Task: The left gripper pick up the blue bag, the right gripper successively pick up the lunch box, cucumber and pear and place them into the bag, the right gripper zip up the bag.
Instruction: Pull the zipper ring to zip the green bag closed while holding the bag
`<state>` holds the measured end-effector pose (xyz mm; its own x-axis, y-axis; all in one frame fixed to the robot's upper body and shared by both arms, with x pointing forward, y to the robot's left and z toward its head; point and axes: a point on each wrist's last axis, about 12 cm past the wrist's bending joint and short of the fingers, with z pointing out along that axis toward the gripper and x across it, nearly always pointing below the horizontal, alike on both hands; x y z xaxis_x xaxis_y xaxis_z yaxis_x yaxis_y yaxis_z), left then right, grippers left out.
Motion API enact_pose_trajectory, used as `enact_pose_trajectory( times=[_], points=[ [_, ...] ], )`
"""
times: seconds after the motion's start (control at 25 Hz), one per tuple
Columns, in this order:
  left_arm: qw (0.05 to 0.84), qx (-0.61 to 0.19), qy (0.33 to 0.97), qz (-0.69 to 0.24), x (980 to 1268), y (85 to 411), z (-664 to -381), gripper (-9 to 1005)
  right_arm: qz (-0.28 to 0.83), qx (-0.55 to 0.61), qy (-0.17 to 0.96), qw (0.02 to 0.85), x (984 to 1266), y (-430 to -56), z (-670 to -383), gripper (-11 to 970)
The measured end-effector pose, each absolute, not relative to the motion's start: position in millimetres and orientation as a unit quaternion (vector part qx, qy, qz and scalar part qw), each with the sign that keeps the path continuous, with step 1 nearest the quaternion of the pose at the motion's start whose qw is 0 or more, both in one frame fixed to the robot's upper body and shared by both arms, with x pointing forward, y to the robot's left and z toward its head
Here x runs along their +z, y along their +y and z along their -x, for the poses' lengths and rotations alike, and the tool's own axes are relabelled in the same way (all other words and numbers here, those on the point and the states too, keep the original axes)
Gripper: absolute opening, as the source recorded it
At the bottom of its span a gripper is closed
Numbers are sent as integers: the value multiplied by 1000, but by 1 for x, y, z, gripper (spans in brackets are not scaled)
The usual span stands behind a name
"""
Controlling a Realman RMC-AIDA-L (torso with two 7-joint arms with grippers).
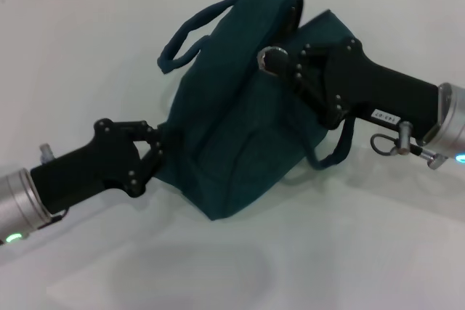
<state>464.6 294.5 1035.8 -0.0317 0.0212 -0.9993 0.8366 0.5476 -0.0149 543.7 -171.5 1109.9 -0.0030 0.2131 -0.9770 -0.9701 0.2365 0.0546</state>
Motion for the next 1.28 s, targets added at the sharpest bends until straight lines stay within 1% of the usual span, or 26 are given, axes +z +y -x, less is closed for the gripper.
enact_pose_trajectory(
  times=[0.16,0.4,0.76,1.08,1.28],
  points=[
    [612,-319,632,-352,1041,301,-471,70,359,490,511,608,1108,-179,-541,9],
    [612,-304,636,-359,1043,300,-481,68,339,486,505,627,1110,-186,-541,9],
    [612,-295,634,-369,1040,295,-483,120,284,463,511,666,1114,-203,-550,9],
    [615,-295,635,-363,1039,294,-481,167,267,439,546,662,1103,-213,-552,9],
    [637,-298,627,-335,1042,286,-485,196,278,446,550,649,1099,-208,-547,9]
  ],
)
